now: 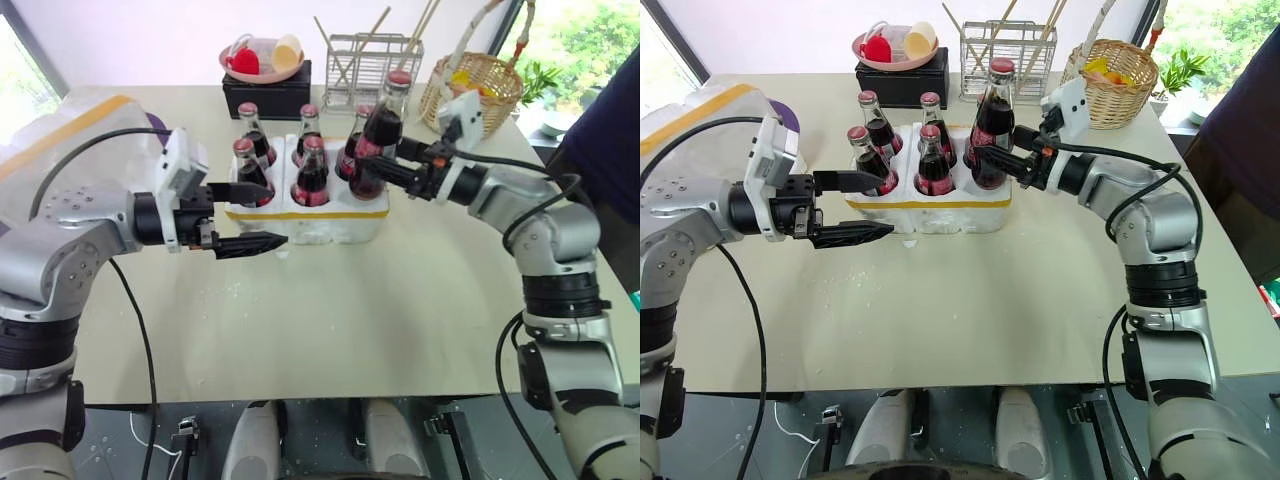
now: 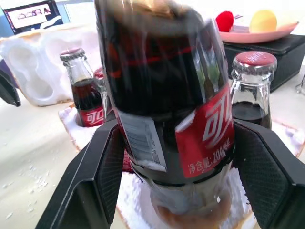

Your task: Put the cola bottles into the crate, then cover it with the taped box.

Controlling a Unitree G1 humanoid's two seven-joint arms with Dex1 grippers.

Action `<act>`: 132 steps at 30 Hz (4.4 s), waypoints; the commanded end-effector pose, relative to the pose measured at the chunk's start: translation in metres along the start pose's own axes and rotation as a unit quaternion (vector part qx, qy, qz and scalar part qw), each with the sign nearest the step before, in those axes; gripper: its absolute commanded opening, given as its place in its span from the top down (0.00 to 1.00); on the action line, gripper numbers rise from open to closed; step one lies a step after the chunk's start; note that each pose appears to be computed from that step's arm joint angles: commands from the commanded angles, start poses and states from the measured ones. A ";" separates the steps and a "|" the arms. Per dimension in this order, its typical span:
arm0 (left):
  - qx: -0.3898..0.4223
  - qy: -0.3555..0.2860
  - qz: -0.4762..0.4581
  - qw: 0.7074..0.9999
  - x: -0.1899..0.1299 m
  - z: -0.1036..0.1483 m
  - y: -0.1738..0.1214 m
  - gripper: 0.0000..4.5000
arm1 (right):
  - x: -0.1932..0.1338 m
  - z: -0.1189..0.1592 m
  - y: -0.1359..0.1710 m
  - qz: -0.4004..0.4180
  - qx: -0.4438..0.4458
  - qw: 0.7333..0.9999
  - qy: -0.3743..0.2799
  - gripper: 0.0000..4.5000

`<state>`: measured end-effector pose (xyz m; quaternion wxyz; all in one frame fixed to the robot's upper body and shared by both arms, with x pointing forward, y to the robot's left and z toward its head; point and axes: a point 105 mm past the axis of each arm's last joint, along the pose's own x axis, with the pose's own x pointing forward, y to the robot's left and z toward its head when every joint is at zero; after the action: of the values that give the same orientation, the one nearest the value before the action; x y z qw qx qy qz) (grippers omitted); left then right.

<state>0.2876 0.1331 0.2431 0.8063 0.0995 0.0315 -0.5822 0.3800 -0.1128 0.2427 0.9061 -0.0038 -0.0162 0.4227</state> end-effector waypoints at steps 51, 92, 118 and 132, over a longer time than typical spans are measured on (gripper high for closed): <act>-0.033 0.444 0.398 0.802 -0.305 -0.059 0.094 0.00 | -0.121 0.078 0.025 0.077 -0.131 0.987 0.047 0.02; -0.045 0.464 0.408 0.785 -0.284 -0.057 0.115 0.00 | -0.123 0.049 0.019 0.011 -0.114 0.991 0.066 0.02; -0.027 0.496 0.422 0.758 -0.299 -0.042 0.112 0.00 | -0.128 0.040 0.019 -0.017 -0.106 0.992 0.069 0.02; -0.052 0.517 0.416 0.746 -0.288 -0.090 0.116 0.00 | -0.129 0.043 0.017 -0.018 -0.103 0.991 0.077 0.02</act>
<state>0.3116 0.4529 0.2187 0.8320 0.3503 0.4272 -0.0511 0.2868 -0.1998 0.2667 0.9071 -0.1142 0.0332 0.4038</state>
